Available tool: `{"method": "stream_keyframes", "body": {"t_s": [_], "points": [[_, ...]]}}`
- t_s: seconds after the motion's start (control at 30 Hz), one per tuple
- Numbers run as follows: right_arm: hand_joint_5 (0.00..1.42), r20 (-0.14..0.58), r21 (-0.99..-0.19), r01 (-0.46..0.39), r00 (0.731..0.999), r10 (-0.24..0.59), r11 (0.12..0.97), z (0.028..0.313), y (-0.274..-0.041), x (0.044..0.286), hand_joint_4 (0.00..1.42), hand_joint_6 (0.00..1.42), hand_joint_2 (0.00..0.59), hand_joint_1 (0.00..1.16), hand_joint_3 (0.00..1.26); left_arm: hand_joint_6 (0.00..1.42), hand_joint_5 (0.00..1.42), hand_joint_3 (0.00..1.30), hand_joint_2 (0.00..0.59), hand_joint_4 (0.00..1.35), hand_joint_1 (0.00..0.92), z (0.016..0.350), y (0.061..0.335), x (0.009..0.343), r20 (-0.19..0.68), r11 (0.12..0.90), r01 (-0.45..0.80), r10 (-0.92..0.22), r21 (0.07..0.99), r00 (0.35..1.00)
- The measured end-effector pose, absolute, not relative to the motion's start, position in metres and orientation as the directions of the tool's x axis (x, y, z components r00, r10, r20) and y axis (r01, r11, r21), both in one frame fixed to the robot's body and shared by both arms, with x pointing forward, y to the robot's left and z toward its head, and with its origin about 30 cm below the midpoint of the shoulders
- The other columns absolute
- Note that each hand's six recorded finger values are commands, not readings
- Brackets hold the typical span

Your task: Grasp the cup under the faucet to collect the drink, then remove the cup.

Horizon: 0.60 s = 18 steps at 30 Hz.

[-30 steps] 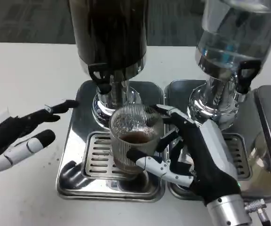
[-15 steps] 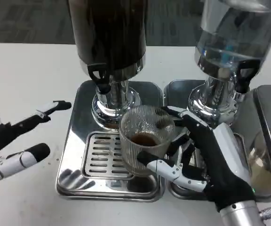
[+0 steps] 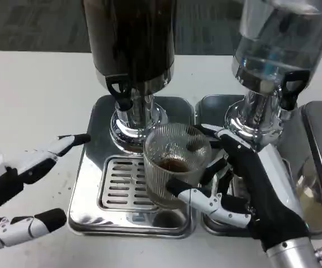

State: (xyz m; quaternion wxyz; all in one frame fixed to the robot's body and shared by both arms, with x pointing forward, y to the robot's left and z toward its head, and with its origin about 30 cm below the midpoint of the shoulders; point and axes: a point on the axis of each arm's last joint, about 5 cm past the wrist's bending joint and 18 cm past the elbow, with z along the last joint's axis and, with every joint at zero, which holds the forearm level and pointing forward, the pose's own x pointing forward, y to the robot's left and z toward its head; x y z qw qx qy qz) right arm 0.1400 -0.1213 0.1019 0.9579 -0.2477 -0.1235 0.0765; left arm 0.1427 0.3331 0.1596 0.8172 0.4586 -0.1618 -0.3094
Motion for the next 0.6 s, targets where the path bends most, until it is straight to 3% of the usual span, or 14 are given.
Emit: {"method": "stream_keyframes", "body": {"t_s": [0.6], "points": [[0.79,0.197,-0.485,-0.089,0.958,0.208,0.87,0.11,-0.133,0.127,0.6,1.09,0.321,0.61,0.53,0.01,0.0,0.0,0.194,0.0,0.0,0.16,0.322,0.127,-0.037,0.293,0.363,-0.731,0.885,0.681]]}}
